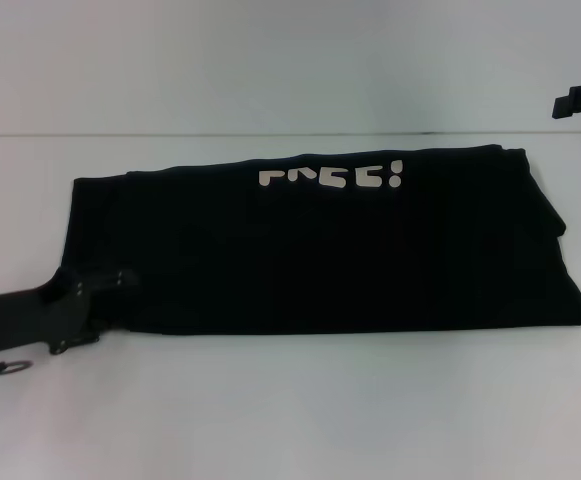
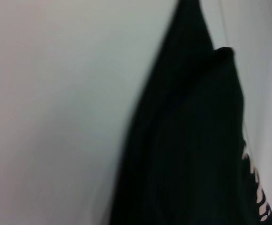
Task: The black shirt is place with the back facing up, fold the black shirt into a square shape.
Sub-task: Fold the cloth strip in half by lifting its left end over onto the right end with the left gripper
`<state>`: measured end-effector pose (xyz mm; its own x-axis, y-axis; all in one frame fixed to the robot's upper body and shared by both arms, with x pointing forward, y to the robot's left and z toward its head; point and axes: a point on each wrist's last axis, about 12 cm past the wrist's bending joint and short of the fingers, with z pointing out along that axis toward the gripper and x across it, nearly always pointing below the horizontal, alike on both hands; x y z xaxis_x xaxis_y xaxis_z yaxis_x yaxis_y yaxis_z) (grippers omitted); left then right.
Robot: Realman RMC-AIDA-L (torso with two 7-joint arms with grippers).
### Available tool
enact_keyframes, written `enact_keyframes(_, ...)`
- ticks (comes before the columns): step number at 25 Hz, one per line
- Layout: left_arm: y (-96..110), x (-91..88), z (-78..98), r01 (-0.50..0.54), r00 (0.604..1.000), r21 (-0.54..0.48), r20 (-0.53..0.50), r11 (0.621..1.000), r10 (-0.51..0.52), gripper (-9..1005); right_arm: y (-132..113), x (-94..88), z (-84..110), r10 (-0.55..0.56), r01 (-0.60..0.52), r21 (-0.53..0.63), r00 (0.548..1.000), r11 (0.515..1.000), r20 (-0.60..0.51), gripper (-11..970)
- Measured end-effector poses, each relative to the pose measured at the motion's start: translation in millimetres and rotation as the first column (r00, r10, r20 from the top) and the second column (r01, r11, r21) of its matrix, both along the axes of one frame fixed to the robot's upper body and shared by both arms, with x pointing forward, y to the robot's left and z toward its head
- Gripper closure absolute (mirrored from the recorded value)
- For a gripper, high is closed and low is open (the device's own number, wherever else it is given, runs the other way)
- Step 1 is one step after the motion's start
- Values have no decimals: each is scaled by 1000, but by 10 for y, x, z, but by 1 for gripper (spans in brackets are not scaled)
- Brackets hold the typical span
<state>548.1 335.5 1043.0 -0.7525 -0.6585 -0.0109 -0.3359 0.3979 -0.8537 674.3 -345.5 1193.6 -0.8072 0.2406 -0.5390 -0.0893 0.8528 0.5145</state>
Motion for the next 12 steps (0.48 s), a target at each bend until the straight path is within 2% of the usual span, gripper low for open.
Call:
enact_keyframes(7, -128, 208, 109, 20, 996, 30, 90, 999, -23, 311, -13, -2, -3, -4, 4, -1, 1000, 1000, 2, 150)
enact_keyframes(9, -146, 209, 129, 39, 993, 27, 112, 999, -42, 311, -19, -2, -3, -7, 7, 1, 1000, 1000, 3, 151)
enact_keyframes(12, -133, 146, 83, 50, 995, 29, 83, 998, -52, 311, -22, -1, -2, -9, 9, 1, 1000, 1000, 5, 151)
